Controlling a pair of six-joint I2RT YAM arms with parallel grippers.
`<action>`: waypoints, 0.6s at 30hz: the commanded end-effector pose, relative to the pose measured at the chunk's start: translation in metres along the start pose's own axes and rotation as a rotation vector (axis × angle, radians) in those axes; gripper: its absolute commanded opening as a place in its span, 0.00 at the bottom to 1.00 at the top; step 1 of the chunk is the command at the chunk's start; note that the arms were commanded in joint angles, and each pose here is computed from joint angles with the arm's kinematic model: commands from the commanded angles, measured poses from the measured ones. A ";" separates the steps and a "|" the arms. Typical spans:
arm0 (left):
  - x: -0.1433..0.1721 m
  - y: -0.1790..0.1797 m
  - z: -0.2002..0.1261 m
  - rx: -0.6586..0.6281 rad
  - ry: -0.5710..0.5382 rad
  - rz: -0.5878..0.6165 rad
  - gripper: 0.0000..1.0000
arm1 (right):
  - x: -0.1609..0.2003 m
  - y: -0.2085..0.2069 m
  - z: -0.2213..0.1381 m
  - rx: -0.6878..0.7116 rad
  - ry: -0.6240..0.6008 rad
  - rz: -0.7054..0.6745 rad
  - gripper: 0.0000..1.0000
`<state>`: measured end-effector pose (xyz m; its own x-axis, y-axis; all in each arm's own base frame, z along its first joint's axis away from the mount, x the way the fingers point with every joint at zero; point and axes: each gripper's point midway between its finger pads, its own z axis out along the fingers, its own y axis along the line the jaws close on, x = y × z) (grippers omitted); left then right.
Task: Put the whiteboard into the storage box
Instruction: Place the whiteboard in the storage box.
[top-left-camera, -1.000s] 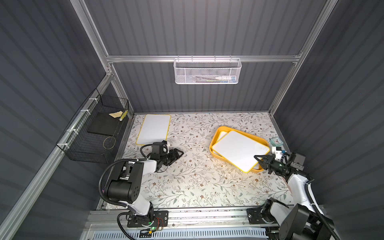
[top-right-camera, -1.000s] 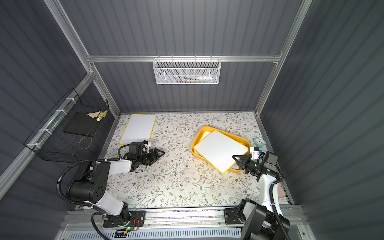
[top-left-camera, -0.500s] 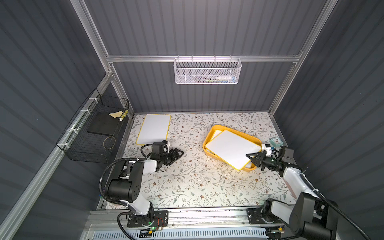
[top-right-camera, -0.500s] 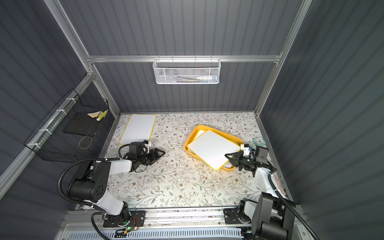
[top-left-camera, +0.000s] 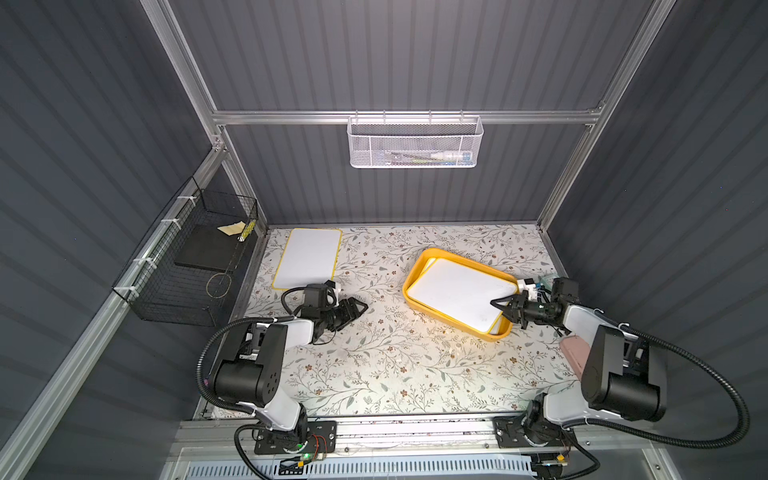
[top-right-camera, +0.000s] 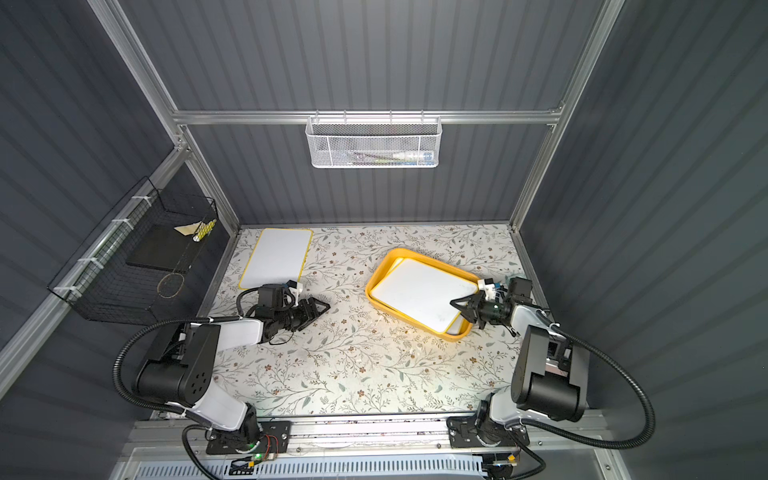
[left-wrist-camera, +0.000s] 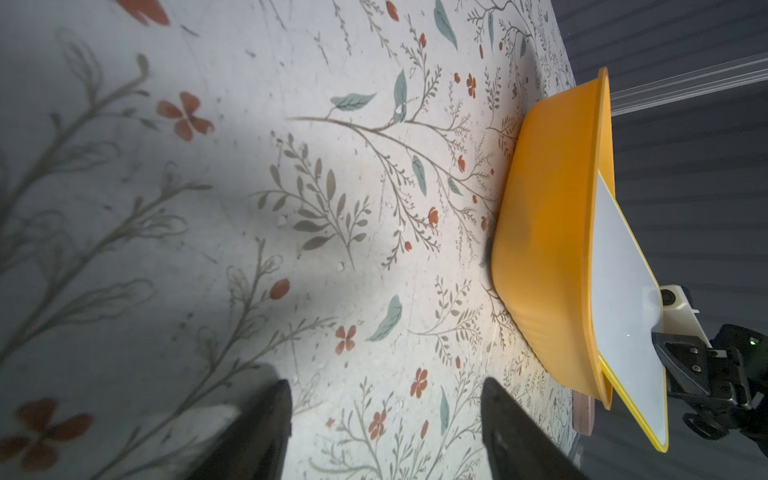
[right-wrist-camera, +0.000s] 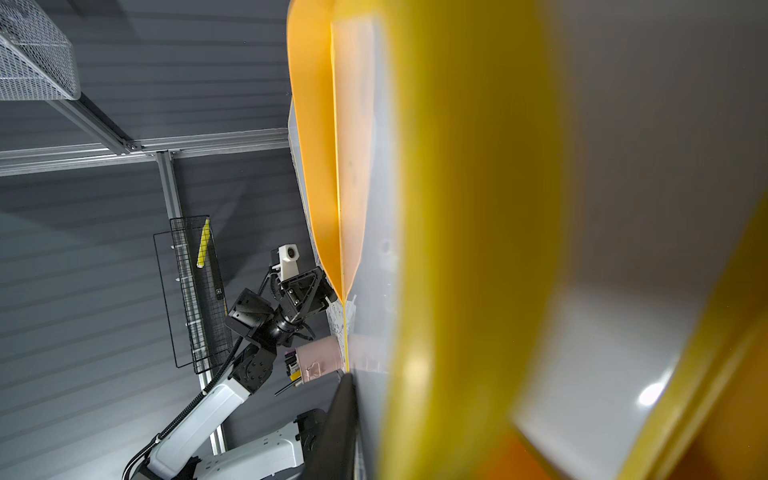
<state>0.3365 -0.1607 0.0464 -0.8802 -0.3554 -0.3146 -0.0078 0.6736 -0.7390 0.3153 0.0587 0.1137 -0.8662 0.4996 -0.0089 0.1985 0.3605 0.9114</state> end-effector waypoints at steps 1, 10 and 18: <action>0.013 0.015 -0.003 -0.077 0.036 -0.018 0.72 | -0.004 -0.003 0.004 0.064 -0.001 -0.044 0.13; 0.012 0.013 -0.006 -0.084 0.030 -0.017 0.73 | -0.012 -0.014 0.011 0.260 0.010 -0.103 0.20; 0.011 0.014 -0.009 -0.105 0.026 -0.001 0.73 | -0.023 -0.002 0.004 0.290 -0.017 -0.140 0.26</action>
<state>0.3309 -0.1537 0.0459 -0.8801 -0.3579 -0.3121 -0.0344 0.7036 -0.7097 0.3326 0.0567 0.1108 -0.8854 0.4547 -0.0969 0.2100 0.5771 0.7892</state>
